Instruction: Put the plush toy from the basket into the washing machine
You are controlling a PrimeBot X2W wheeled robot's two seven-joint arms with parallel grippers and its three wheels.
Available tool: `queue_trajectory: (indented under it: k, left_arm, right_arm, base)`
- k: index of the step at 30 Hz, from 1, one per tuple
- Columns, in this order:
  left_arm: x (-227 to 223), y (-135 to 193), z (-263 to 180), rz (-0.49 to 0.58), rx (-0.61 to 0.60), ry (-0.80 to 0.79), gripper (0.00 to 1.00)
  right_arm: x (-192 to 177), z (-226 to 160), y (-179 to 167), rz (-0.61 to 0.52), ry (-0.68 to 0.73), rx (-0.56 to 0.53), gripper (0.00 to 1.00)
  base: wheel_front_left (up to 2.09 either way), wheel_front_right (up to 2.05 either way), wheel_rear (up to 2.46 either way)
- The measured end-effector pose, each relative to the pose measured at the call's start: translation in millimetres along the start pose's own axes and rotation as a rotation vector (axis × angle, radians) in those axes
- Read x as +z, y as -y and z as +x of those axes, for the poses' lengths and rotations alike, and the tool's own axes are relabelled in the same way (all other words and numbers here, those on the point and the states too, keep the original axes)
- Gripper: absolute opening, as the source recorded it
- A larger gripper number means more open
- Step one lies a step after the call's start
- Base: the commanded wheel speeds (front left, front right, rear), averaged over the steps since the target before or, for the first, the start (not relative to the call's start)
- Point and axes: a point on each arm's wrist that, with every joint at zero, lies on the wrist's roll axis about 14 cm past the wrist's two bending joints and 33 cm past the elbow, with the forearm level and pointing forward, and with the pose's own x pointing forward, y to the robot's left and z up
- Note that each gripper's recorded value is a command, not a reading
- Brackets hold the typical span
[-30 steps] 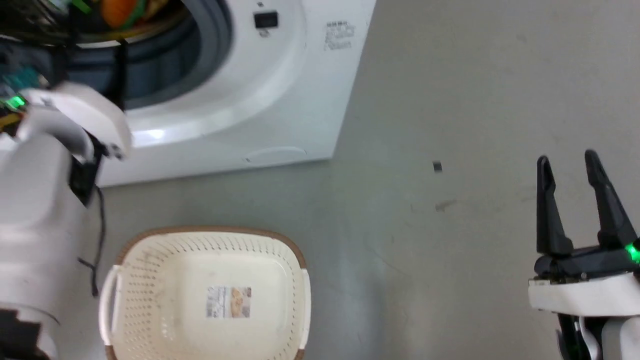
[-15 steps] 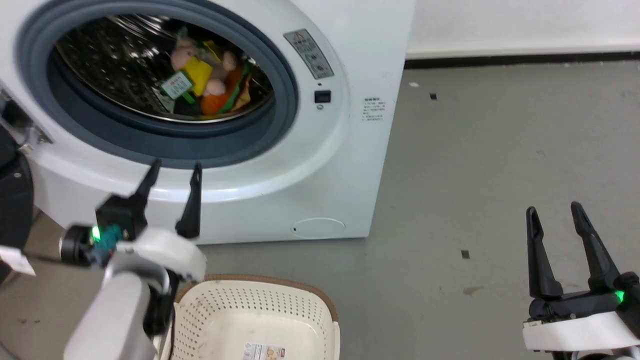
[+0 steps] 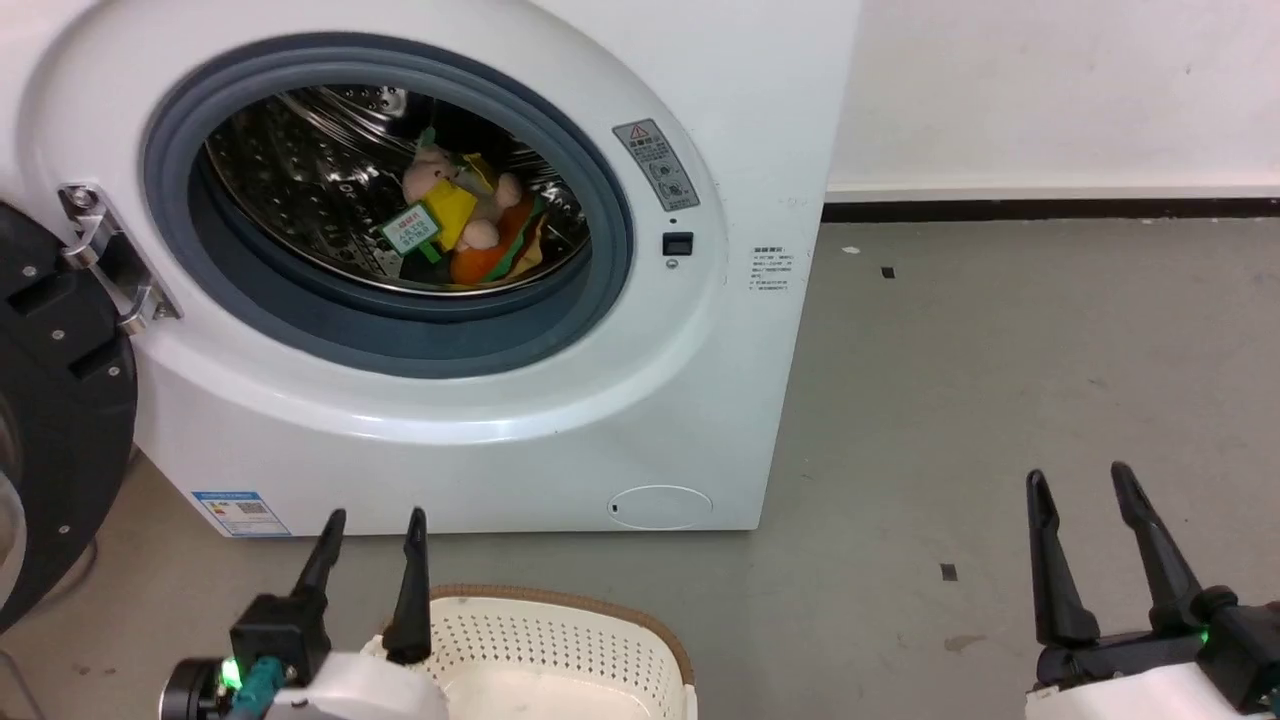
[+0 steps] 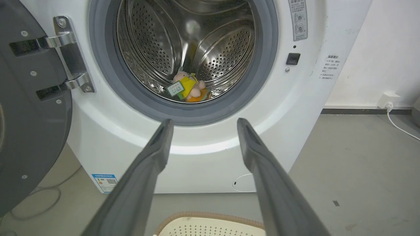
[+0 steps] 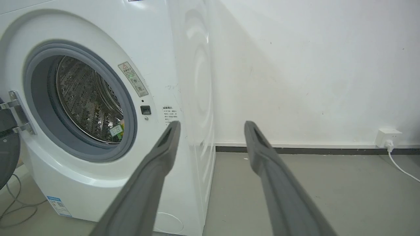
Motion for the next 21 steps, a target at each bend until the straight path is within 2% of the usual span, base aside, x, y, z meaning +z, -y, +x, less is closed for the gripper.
queue_trajectory:
  k: [11, 12, 21]
  left_arm:
    - [-5.7, -0.3, -17.0, 0.005, 0.026, -0.008, 1.00]
    - [-3.9, -0.4, -17.4, 0.000, 0.026, -0.002, 0.00]
    - [-3.8, 0.4, -17.7, -0.001, 0.025, -0.005, 0.00]
  right_arm:
    - [-9.1, -5.5, -4.2, 0.016, -0.031, 0.010, 1.00]
    - [-9.3, -5.9, -4.0, 0.016, -0.032, 0.009, 0.00]
    - [-9.0, -5.8, -3.9, 0.015, -0.032, 0.009, 0.00]
  base:
    - [0.00, 0.00, 0.00]
    - [0.00, 0.00, 0.00]
    - [0.00, 0.00, 0.00]
